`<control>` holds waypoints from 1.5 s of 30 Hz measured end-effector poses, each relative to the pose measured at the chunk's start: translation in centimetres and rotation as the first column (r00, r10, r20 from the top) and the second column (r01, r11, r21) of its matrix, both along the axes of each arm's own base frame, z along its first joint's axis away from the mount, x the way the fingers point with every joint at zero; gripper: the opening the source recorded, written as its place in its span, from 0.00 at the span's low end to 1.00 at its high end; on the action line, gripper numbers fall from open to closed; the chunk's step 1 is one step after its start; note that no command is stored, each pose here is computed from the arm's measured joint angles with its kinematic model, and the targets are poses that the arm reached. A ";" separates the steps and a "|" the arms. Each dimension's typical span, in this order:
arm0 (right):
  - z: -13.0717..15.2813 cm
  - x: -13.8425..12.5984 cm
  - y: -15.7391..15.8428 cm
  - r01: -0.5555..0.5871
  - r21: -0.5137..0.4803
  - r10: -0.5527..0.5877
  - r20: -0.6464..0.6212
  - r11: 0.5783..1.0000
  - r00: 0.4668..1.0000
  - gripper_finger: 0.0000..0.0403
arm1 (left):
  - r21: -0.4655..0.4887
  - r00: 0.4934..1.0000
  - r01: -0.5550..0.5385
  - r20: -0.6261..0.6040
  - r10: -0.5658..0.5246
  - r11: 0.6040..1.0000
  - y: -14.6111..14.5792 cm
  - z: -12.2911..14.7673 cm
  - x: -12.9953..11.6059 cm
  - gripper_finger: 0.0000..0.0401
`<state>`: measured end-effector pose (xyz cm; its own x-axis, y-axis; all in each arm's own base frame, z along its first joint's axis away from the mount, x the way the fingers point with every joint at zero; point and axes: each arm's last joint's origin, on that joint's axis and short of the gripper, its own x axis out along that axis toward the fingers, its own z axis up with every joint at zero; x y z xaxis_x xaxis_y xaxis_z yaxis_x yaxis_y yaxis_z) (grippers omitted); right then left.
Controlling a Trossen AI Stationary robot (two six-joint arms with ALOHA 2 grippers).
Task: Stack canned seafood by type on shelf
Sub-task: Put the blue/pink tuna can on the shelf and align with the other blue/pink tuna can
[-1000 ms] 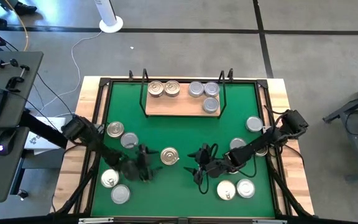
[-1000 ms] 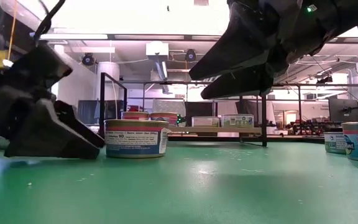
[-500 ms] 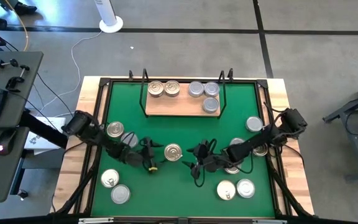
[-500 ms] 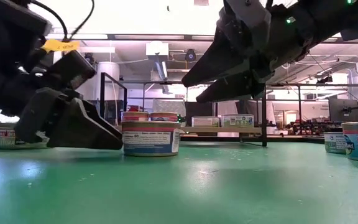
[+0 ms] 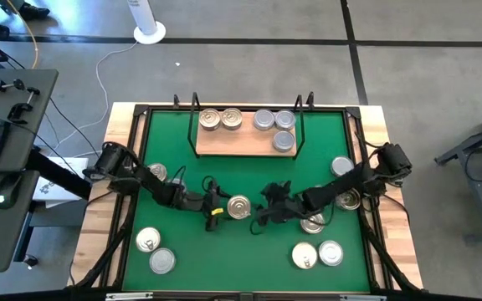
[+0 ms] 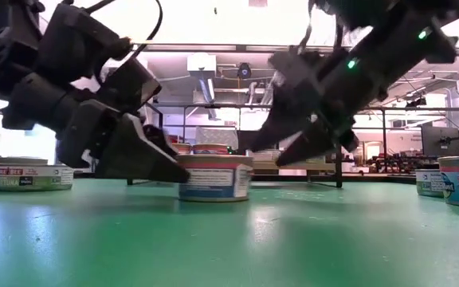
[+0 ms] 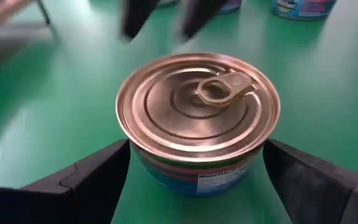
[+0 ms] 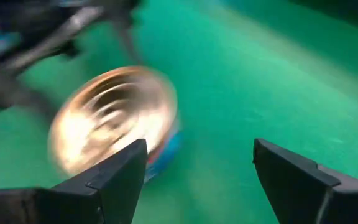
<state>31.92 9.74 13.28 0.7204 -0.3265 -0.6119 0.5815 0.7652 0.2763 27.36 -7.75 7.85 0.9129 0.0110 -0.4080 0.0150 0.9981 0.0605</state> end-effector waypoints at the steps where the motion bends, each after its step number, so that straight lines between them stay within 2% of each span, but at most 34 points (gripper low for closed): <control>1: -0.2 0.0 -0.4 0.024 0.011 -0.024 -0.012 1.000 1.000 0.72 | 0.033 1.000 0.012 0.005 -0.012 0.999 -0.1 0.1 0.3 0.88; 3: -0.6 0.3 -1.0 0.031 0.029 -0.031 -0.029 0.999 0.999 0.72 | 0.074 1.000 0.022 0.014 -0.023 0.997 -0.3 0.0 1.1 0.88; 7: -2.0 0.9 -1.5 0.003 0.051 -0.001 -0.039 0.999 0.999 0.72 | 0.091 0.998 0.055 0.023 -0.058 0.994 -1.0 -0.4 2.7 0.88; 14: -3.1 1.0 -1.5 0.010 0.031 -0.008 -0.068 0.999 0.998 0.71 | 0.032 0.999 0.048 0.016 -0.048 0.998 -1.5 -1.3 4.2 0.88; 17: -2.3 0.5 -1.0 0.035 -0.026 -0.037 -0.072 0.999 0.997 0.72 | -0.009 0.999 0.031 0.012 -0.031 0.999 -1.4 -1.5 4.2 0.88; 20: -0.4 -0.4 -0.4 0.053 -0.083 -0.058 -0.056 0.995 0.997 0.72 | -0.032 1.000 -0.012 -0.009 0.011 0.999 -0.9 -1.8 3.7 0.88; 26: 2.3 -2.3 1.6 -0.010 -0.102 0.005 -0.041 0.995 0.999 0.72 | -0.112 0.999 -0.015 -0.046 0.010 0.994 0.5 -2.2 3.5 0.90; 30: 2.6 -2.9 2.9 -0.048 -0.103 0.046 -0.026 0.993 0.999 0.72 | -0.169 0.998 0.018 -0.051 -0.027 0.985 1.3 -2.1 3.9 0.91; 37: 2.5 -3.8 4.6 -0.099 -0.089 0.097 -0.033 0.991 0.995 0.72 | -0.107 0.996 0.062 -0.053 -0.068 0.992 1.5 -2.2 4.0 0.92; 40: 2.5 -4.0 5.3 -0.153 -0.045 0.151 -0.046 0.987 0.988 0.72 | -0.101 0.996 0.069 -0.051 -0.074 0.993 1.3 -2.2 4.0 0.92; 45: 1.6 -3.6 5.2 -0.175 -0.014 0.173 -0.073 0.984 0.982 0.72 | -0.071 0.996 0.080 -0.033 -0.083 0.994 1.0 -2.1 4.0 0.92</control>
<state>28.31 14.92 14.89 0.7221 -0.2127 -0.6583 0.4565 0.8615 0.2224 31.35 -6.73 5.77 0.8942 -0.0924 -0.4380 0.0973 0.9952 -0.0113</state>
